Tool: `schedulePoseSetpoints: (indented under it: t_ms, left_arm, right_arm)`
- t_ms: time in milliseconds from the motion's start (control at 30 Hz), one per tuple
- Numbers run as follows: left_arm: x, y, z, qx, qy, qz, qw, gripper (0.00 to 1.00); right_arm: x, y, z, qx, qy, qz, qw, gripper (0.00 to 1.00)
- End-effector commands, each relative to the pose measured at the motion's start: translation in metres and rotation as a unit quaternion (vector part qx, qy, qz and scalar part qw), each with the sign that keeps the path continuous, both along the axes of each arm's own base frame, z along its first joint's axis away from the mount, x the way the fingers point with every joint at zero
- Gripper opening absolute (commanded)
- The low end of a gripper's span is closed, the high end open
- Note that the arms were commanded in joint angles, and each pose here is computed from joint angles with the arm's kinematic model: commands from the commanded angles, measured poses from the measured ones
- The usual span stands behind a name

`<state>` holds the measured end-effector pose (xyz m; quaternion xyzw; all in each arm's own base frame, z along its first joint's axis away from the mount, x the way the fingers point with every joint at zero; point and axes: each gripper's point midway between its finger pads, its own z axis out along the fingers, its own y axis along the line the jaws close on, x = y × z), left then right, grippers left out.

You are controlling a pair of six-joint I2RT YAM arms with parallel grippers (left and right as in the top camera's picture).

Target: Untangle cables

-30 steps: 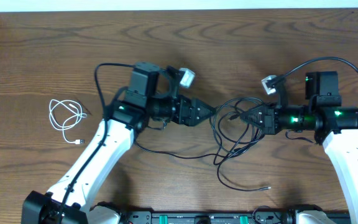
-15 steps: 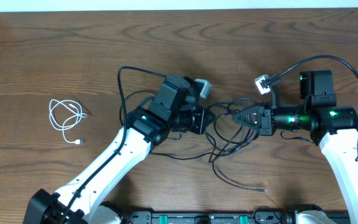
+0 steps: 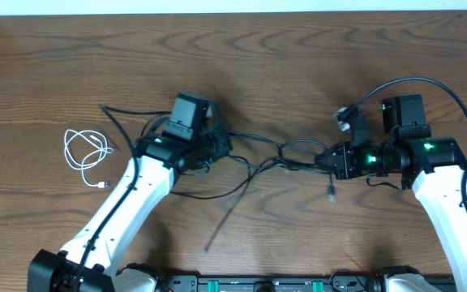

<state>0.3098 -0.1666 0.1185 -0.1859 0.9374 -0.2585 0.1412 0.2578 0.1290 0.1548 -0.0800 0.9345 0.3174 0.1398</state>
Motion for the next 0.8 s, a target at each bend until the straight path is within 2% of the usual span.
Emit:
schedulePoseSetpoints:
  t_ms: [0,100,200,267,333,400,467,567,667,767]
  left_arm:
    - [0.022,0.060,-0.007,0.072,-0.004,0.133,0.989,0.08]
    - [0.021,0.055,-0.007,0.060,0.000,0.126,0.990,0.08]
    - [0.019,0.049,-0.006,0.042,0.008,0.122,0.992,0.08]
    - [0.016,0.043,-0.005,0.027,0.013,0.112,0.993,0.08]
    - [0.014,0.036,-0.004,0.011,0.019,0.102,0.995,0.08]
    - [0.013,0.026,0.000,-0.017,0.023,0.085,0.996,0.08]
    - [0.015,0.003,0.015,-0.075,0.009,0.038,0.996,0.08]
    - [0.019,-0.031,0.044,-0.142,-0.055,-0.063,0.986,0.08]
    - [0.019,-0.059,0.076,-0.202,-0.116,-0.139,0.963,0.08]
    - [0.017,-0.077,0.097,-0.231,-0.156,-0.179,0.943,0.08]
  right_arm:
    - [0.011,-0.097,-0.030,-0.218,0.047,-0.243,0.944,0.01]
    - [0.006,-0.125,-0.032,-0.265,0.065,-0.334,0.902,0.01]
    - [0.003,-0.131,-0.032,-0.270,0.074,-0.368,0.887,0.07]
    - [0.007,-0.124,-0.032,-0.254,0.072,-0.358,0.896,0.12]
    - [0.010,-0.106,-0.031,-0.220,0.069,-0.314,0.921,0.12]
    - [0.013,-0.076,-0.027,-0.156,0.064,-0.246,0.955,0.19]
    - [0.013,-0.037,-0.013,-0.061,0.055,-0.163,0.983,0.29]
    - [0.010,-0.010,0.003,0.012,0.046,-0.108,0.993,0.35]
    - [0.010,-0.009,0.003,0.021,0.071,-0.138,0.988,0.42]
    - [0.009,-0.009,0.002,0.031,0.098,-0.171,0.980,0.43]
